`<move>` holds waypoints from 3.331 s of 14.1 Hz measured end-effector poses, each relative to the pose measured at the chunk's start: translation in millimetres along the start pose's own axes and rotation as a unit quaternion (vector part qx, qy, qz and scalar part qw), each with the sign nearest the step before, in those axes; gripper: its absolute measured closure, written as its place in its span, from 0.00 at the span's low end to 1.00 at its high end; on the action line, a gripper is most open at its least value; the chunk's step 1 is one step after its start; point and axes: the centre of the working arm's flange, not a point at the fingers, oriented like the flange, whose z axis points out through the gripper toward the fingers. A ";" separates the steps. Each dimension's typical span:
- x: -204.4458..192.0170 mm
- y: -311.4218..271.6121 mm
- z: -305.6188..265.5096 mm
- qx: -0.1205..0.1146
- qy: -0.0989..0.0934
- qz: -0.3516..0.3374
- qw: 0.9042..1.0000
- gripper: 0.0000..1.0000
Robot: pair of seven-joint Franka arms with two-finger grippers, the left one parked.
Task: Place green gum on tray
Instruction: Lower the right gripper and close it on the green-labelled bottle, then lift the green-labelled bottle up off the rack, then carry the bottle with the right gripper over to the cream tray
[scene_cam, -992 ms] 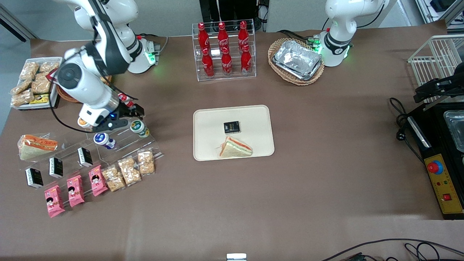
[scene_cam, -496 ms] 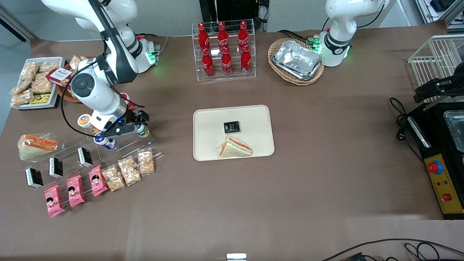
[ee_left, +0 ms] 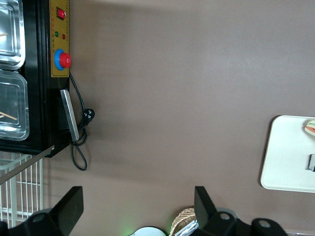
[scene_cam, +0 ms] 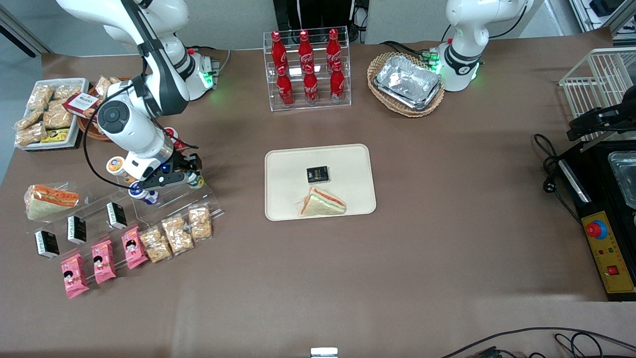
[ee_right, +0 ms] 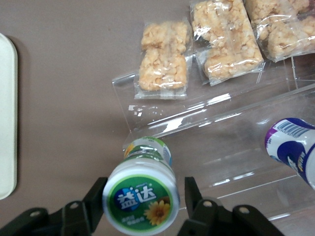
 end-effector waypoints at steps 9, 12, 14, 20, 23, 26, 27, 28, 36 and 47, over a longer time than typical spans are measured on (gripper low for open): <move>25.5 43.2 -80.5 0.011 -0.038 -0.023 0.999 0.41; 34.9 52.7 -159.0 0.018 -0.064 -0.024 0.997 0.41; 37.0 61.4 -202.3 0.021 -0.069 -0.022 0.997 0.41; 52.3 76.7 -260.4 0.020 -0.093 -0.016 0.995 0.41; 63.3 40.6 -249.1 0.027 -0.107 0.003 0.994 0.41; 67.9 -32.4 -236.3 0.045 -0.117 0.025 0.992 0.41; 68.9 -55.8 -229.8 0.044 -0.115 0.030 0.992 0.41; 69.5 -78.6 -220.8 0.041 -0.110 0.034 0.993 0.41; 29.7 -218.9 -48.2 0.027 -0.048 0.036 0.998 0.41; 4.6 -251.0 82.7 0.007 -0.017 0.042 0.999 0.41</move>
